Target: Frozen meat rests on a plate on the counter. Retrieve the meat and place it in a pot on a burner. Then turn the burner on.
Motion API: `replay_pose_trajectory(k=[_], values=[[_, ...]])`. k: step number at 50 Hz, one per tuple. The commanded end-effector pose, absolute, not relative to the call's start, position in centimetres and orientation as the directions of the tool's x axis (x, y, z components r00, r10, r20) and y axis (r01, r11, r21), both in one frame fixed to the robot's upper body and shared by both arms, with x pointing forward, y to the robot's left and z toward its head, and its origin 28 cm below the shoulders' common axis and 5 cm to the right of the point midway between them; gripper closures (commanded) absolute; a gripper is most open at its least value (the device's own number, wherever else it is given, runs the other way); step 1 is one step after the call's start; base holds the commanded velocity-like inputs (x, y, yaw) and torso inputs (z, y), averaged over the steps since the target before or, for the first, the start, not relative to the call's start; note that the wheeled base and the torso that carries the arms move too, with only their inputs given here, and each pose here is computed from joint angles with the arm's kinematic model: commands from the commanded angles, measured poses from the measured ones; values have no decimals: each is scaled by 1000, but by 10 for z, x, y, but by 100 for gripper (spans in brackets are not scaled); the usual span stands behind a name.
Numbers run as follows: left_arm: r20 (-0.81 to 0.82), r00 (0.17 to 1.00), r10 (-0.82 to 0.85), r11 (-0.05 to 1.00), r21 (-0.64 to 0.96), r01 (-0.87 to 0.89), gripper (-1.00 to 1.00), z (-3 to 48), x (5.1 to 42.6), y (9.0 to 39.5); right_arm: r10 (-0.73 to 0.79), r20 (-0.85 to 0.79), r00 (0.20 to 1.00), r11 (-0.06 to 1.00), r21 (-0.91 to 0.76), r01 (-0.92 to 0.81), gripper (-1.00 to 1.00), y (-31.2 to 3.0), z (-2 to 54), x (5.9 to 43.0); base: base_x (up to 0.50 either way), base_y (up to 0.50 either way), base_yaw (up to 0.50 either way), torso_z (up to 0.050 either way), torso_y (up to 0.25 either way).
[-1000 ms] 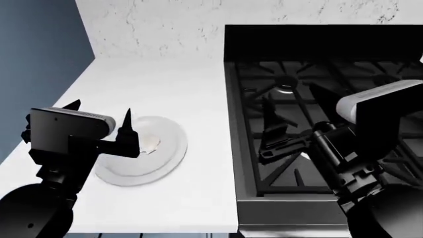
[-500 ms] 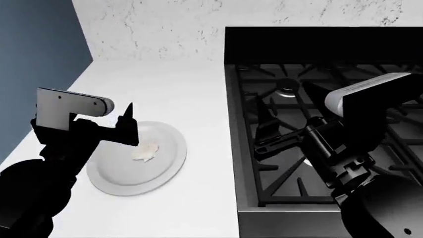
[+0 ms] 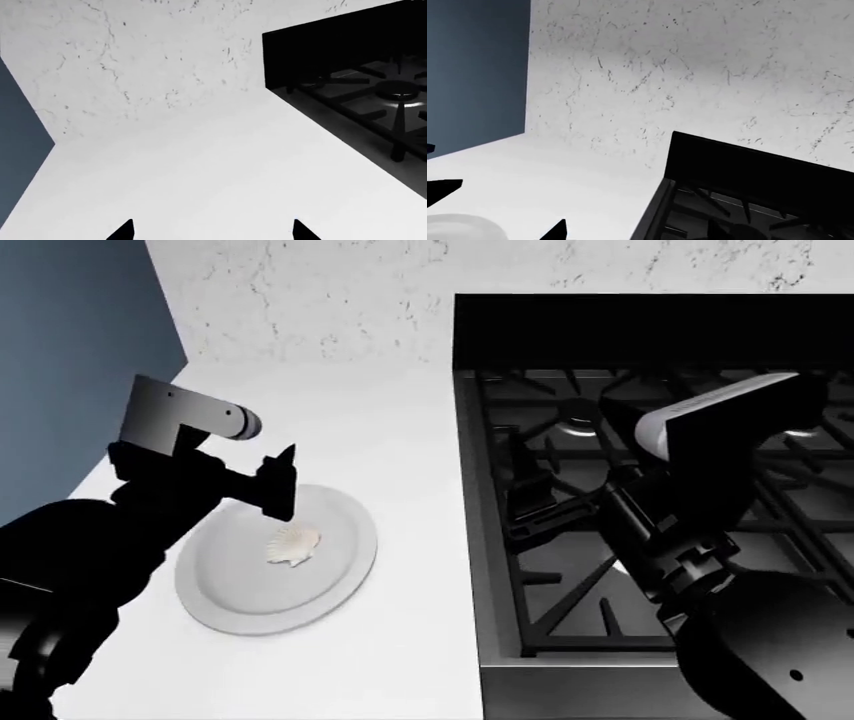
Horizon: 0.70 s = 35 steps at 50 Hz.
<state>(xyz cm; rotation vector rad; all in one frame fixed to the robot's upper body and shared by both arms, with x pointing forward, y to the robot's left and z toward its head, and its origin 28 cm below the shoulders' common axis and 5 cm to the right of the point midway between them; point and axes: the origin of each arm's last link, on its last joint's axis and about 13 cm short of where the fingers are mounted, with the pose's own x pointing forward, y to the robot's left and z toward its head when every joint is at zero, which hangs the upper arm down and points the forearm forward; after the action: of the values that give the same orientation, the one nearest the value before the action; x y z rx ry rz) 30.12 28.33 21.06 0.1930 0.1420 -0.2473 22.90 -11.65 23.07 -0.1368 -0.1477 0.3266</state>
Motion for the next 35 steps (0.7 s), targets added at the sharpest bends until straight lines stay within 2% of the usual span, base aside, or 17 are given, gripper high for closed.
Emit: replay_pose_trajectory(k=[1, 15, 25, 35], values=[[-239, 938, -251, 939, 175, 296, -100, 206, 309, 283, 332, 117, 936, 936, -164, -311, -100, -117, 233, 230, 0, 0, 0, 0, 0], [-326, 897, -297, 917, 166, 364, -100, 192, 306, 270, 335, 112, 935, 937, -144, -319, -100, -120, 227, 237, 0, 0, 0, 0, 0], [-397, 862, -316, 930, 50, 364, -100, 192, 302, 270, 334, 108, 936, 937, -146, -318, -100, -118, 225, 237, 0, 0, 0, 0, 0], [-433, 850, -301, 938, 29, 346, -100, 193, 302, 272, 336, 107, 936, 937, -141, -320, -100, -118, 222, 238, 0, 0, 0, 0, 0]])
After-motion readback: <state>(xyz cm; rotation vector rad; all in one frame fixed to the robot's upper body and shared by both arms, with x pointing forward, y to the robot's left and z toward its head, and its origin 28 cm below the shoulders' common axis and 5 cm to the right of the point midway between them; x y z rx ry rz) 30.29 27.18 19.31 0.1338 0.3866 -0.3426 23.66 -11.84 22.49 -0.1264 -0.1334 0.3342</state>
